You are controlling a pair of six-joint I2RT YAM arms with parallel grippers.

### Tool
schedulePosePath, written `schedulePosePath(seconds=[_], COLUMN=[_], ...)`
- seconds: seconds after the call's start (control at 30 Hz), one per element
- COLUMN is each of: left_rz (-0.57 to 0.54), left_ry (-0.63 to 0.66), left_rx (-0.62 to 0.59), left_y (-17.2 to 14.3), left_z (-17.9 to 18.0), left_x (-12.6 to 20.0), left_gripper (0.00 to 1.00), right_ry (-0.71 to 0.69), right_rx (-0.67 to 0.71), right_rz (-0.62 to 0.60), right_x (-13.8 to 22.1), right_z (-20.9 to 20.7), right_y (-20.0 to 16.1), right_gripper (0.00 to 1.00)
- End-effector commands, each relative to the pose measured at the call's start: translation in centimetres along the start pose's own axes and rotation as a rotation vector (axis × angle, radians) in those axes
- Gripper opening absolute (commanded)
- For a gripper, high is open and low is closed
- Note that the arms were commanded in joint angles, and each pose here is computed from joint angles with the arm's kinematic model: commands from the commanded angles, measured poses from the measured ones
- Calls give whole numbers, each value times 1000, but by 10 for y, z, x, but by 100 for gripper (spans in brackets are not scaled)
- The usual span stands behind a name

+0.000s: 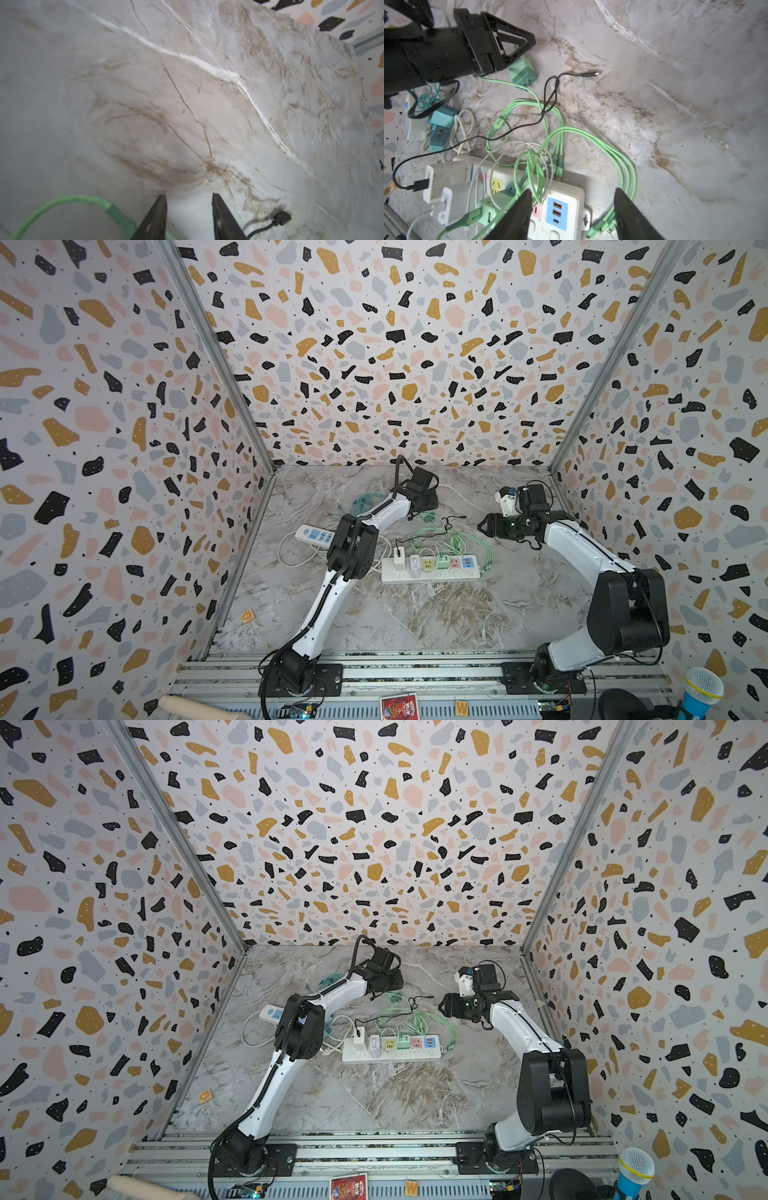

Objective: Insert plugs into power strip
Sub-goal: Move the plug to the top-center of the table.

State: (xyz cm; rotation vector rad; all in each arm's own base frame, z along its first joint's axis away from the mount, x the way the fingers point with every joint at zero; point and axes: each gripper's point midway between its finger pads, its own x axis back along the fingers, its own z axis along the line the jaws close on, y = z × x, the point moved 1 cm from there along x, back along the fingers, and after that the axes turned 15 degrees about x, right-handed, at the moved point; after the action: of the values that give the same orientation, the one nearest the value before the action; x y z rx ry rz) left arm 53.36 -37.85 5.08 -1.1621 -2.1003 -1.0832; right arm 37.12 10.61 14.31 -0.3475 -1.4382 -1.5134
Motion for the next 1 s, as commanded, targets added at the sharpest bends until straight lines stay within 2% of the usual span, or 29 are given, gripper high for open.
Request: schedulePosePath(seconds=[0.0,0.17,0.27,0.43,0.57,0.7,0.97], left_rz=[92,150,153,60,9,10,49], left_ry=[0,-68,-70,69,83,132,152], left_rx=[-58,-175,-239,-255,-251,-236,-211], left_y=[-26,-56,-63,-39,-27,-27,-41], left_z=[-6,-38,-50,-30,-33,-25,-12], left_x=[1,12,23,45,62,67,62], left_gripper=[38,38,41,50,52,52,53], right_ry=[-24,-12,3,6,3,3,16], right_rx=[10,-9,-14,-18,-21,-15,-10], right_rz=[-41,-49,-53,-51,-40,-43,-48], right_x=[9,3,0,-3,-5,-3,-3], right_z=[-5,-13,-12,-13,-15,-14,-12], right_y=[17,25,30,30,27,29,30], right_gripper=[63,64,64,64,64,64,64])
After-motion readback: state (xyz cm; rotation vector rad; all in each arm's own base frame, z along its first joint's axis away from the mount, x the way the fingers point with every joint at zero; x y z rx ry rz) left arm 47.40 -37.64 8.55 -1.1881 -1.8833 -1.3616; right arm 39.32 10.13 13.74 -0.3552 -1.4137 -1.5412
